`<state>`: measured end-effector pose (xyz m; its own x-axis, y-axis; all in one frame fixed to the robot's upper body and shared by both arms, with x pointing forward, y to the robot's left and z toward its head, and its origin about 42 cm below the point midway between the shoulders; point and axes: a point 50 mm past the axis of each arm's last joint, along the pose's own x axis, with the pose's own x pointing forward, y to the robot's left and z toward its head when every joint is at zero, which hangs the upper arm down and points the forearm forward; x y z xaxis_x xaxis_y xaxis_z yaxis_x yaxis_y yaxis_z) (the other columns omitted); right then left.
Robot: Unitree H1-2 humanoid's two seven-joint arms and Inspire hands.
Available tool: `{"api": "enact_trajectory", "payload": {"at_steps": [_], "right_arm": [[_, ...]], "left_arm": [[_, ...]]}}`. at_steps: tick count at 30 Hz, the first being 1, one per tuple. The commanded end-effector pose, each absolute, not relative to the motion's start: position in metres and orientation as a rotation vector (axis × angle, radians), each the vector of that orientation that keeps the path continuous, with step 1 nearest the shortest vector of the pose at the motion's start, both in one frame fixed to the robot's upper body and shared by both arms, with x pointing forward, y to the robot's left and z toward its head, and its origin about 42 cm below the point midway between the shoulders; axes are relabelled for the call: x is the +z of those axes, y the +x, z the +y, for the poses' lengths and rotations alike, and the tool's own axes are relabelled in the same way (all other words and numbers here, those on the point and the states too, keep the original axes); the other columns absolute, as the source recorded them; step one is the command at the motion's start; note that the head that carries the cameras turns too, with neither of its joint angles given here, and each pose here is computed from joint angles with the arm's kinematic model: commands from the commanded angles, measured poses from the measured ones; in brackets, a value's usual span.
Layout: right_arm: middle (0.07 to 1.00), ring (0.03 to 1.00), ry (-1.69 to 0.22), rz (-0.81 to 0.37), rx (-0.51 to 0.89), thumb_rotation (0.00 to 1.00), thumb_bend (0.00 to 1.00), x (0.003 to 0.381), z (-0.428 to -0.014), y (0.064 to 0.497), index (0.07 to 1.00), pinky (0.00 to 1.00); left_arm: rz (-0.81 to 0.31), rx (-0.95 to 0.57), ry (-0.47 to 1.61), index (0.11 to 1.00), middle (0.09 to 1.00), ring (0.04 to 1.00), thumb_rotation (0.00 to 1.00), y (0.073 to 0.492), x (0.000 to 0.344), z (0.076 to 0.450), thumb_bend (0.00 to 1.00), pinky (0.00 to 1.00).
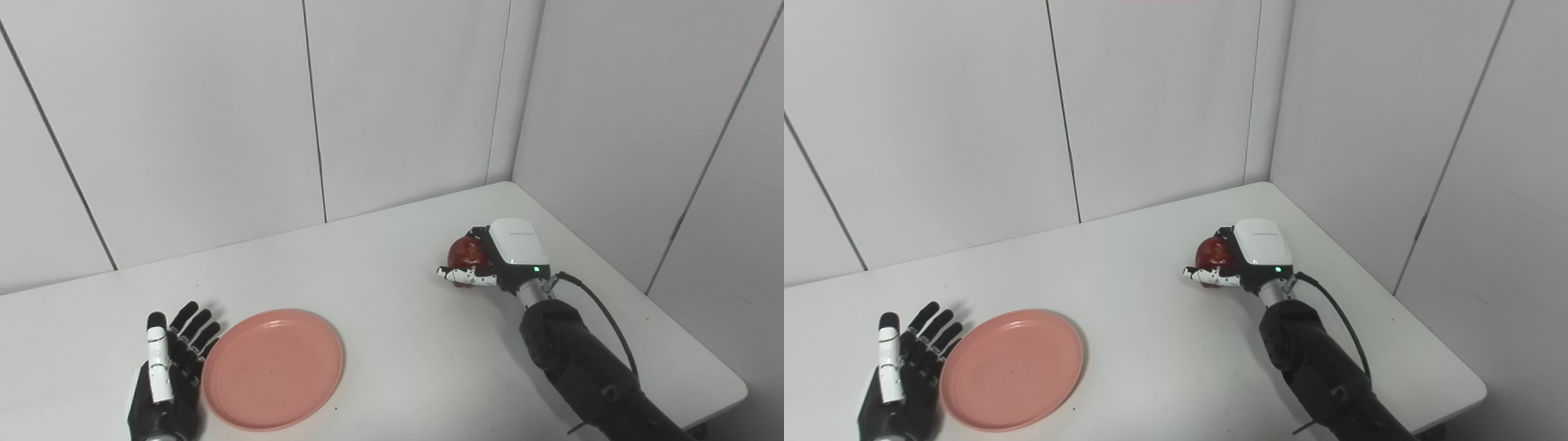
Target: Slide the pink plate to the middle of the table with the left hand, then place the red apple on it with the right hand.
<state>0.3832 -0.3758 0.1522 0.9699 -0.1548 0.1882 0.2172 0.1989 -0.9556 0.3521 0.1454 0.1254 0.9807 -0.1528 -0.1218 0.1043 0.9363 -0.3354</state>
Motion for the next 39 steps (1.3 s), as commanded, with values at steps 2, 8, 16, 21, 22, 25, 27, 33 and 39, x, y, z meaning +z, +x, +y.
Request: {"api": "enact_trajectory", "payload": {"at_steps": [2,8,16,21,22,25,27,33,39], "right_arm": [[0.279,0.188,-1.343,-0.185,-0.299,0.62,0.46,0.184,-0.379,0.398,0.500,0.13],[0.248,0.166,-1.343,-0.207,-0.295,0.59,0.46,0.185,-0.379,0.398,0.457,0.11],[0.236,0.153,-1.348,-0.255,-0.285,0.58,0.46,0.195,-0.374,0.400,0.465,0.10],[0.232,0.153,-1.342,-0.316,-0.265,0.65,0.48,0.206,-0.366,0.402,0.416,0.10],[0.234,0.154,-1.342,-0.322,-0.262,0.65,0.48,0.209,-0.364,0.402,0.432,0.10],[0.236,0.154,-1.340,-0.342,-0.249,0.65,0.48,0.215,-0.358,0.403,0.461,0.10],[0.234,0.150,-1.333,-0.365,-0.235,0.64,0.47,0.220,-0.354,0.403,0.494,0.10],[0.222,0.139,-1.327,-0.418,-0.213,0.62,0.47,0.233,-0.344,0.404,0.416,0.09],[0.227,0.142,-1.317,-0.445,-0.167,0.69,0.46,0.241,-0.334,0.406,0.491,0.09]], "left_arm": [[0.142,-0.138,-0.332,0.802,0.842,0.835,0.95,0.353,0.131,0.140,0.67,0.84],[0.142,-0.137,-0.328,0.803,0.839,0.832,0.96,0.354,0.130,0.140,0.67,0.83],[0.145,-0.140,-0.331,0.800,0.838,0.835,0.95,0.354,0.130,0.139,0.66,0.85],[0.146,-0.139,-0.330,0.807,0.840,0.835,0.95,0.354,0.130,0.138,0.66,0.84],[0.146,-0.140,-0.331,0.806,0.840,0.835,0.95,0.354,0.130,0.137,0.66,0.85],[0.147,-0.143,-0.337,0.807,0.840,0.836,0.95,0.354,0.131,0.135,0.66,0.85],[0.147,-0.144,-0.337,0.801,0.833,0.836,0.95,0.353,0.131,0.133,0.64,0.85],[0.150,-0.147,-0.323,0.796,0.830,0.832,0.96,0.351,0.133,0.123,0.63,0.84],[0.161,-0.145,-0.325,0.788,0.824,0.823,0.96,0.350,0.132,0.112,0.63,0.83]]}}
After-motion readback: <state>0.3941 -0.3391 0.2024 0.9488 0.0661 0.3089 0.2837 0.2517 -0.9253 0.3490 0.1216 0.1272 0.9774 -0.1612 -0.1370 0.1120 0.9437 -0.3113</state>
